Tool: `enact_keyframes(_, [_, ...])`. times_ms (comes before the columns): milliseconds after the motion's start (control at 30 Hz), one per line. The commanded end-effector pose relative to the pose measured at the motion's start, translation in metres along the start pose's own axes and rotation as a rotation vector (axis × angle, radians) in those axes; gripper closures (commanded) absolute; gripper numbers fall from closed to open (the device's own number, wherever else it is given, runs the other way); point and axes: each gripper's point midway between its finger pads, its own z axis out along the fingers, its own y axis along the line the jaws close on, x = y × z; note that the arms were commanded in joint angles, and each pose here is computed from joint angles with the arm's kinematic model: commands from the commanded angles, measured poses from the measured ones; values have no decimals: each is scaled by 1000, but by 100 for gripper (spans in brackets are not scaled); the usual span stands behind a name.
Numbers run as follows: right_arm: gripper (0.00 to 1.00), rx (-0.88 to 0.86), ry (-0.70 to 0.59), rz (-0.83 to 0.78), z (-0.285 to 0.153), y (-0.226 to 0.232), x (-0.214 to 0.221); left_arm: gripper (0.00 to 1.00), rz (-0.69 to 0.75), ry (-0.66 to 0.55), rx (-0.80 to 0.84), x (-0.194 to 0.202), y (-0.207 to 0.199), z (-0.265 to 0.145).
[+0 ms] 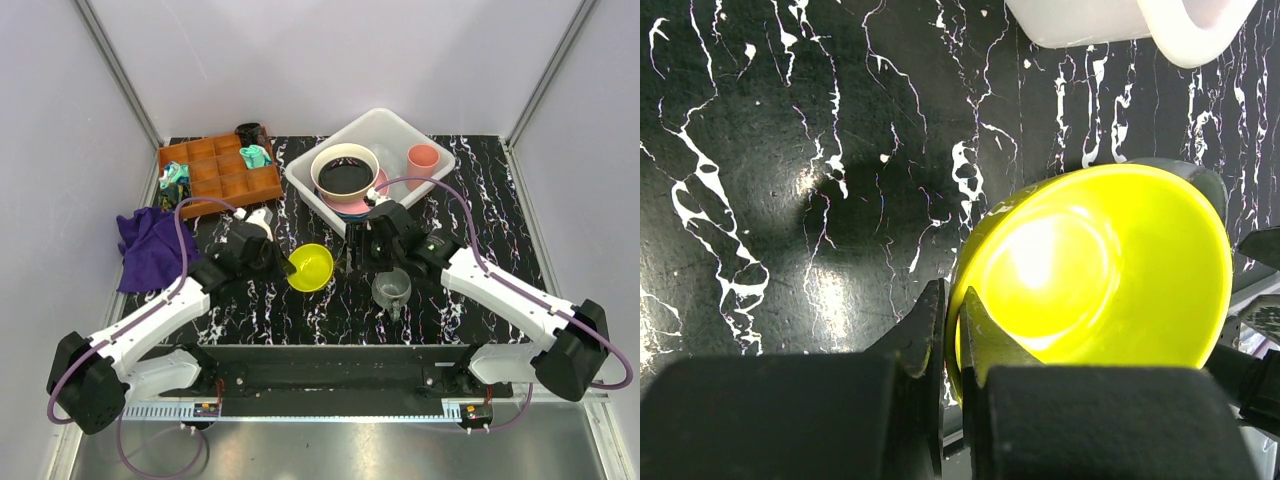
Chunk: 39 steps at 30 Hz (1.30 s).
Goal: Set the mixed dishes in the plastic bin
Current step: Pick up the bowl from the center of the board.
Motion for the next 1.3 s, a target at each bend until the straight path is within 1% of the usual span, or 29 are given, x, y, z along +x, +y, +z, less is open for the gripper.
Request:
enact_keyframes(0, [28, -30, -69, -6, -19, 14, -17, 100, 3, -57, 36, -12, -10, 1])
enact_keyframes(367, [28, -52, -59, -13, -20, 24, -17, 100, 7, -35, 21, -3, -6, 10])
enact_keyframes(900, [28, -43, -24, -12, 11, 25, -7, 100, 18, -53, 105, -13, -42, -3])
enact_keyframes(967, [28, -58, -1, -14, 15, 28, -2, 100, 18, -53, 112, -13, -44, -3])
enact_keyframes(1067, [32, -56, 9, -14, 22, 27, 1, 100, 21, -53, 125, -13, -50, -5])
enact_keyframes(1100, [35, -52, 11, -11, 25, 26, 1, 100, 22, -54, 130, -14, -52, -7])
enact_keyframes(1200, [41, -39, 22, -14, 30, 23, 5, 100, 24, -59, 140, -16, -56, -10])
enact_keyframes(1267, [49, -35, 22, -15, 32, 22, 5, 100, 26, -64, 140, -18, -57, -11])
